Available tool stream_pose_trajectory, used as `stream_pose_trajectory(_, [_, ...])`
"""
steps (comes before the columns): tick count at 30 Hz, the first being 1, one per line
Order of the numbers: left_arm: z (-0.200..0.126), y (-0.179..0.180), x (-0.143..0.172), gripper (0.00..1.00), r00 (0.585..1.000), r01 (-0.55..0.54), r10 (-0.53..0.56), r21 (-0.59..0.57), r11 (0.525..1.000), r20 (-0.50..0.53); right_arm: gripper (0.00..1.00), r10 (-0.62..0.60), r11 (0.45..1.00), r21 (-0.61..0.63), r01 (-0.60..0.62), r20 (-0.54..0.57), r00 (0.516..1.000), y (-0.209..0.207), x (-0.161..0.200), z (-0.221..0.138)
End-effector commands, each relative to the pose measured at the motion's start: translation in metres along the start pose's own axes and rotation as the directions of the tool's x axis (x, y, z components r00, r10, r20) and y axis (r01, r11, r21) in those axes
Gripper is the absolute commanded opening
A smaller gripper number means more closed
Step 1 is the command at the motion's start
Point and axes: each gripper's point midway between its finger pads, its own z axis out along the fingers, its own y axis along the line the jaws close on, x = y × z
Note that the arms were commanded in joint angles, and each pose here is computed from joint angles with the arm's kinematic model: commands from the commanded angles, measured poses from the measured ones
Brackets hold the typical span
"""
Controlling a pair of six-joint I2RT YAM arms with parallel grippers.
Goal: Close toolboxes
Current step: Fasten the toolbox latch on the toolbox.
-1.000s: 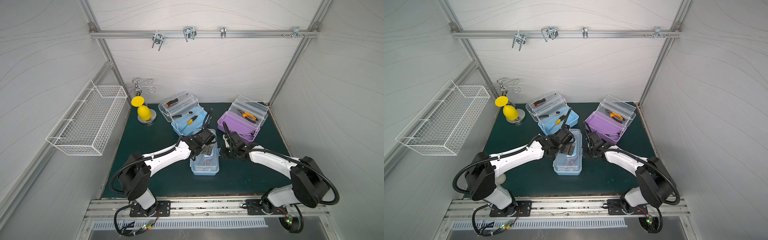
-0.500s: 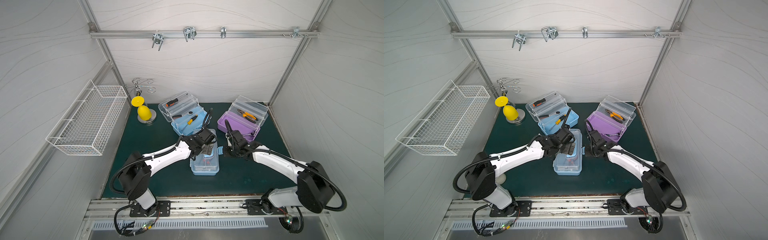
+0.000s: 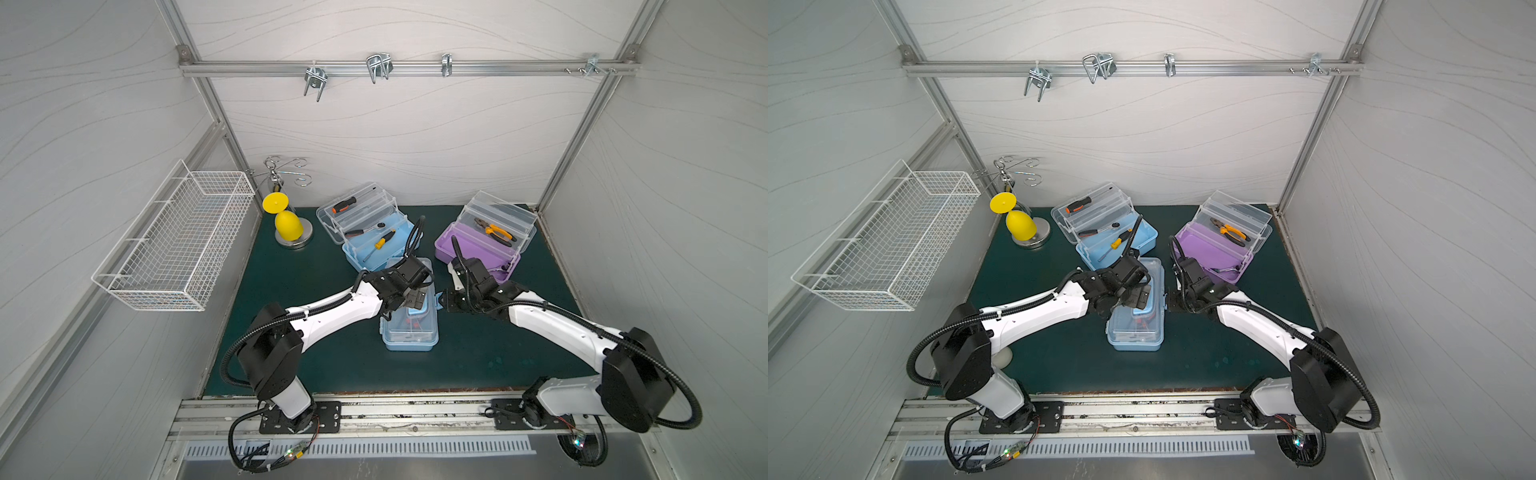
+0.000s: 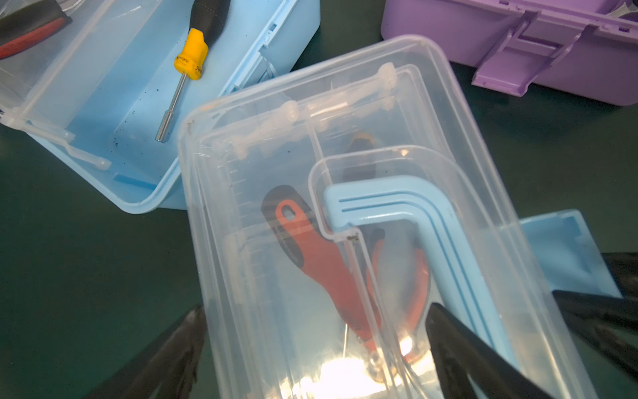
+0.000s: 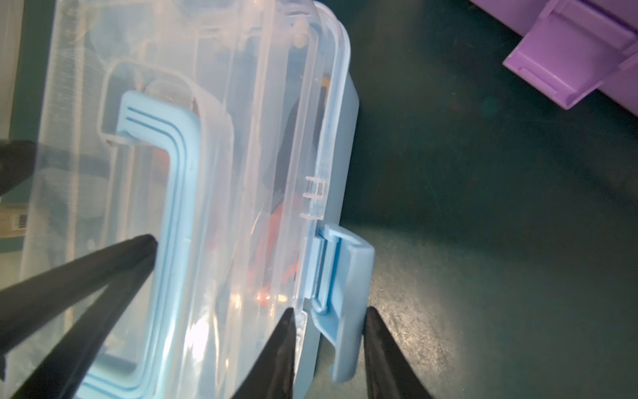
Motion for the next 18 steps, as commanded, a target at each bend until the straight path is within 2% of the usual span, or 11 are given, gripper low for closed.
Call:
stream_pose_trajectory(1, [0.022,0.005,0.055,0.99,0.978,-0.087,0.081,-0.026,0.996,-0.192,0.36,0.03,0.997,-0.066,-0.028,0.02,0.999,0.012,-0.003,-0.006])
stream_pose_trajectory(9, [0.021,0.006,0.055,0.99,0.979,-0.083,0.076,-0.025,0.996,-0.192,0.35,0.134,0.985,-0.111,-0.131,0.021,0.991,0.004,-0.004,-0.003])
stream_pose_trajectory(18, [0.022,0.005,0.056,0.99,0.978,-0.082,0.075,-0.024,0.996,-0.196,0.33,0.24,0.944,-0.24,-0.228,0.018,0.971,0.003,-0.012,-0.005])
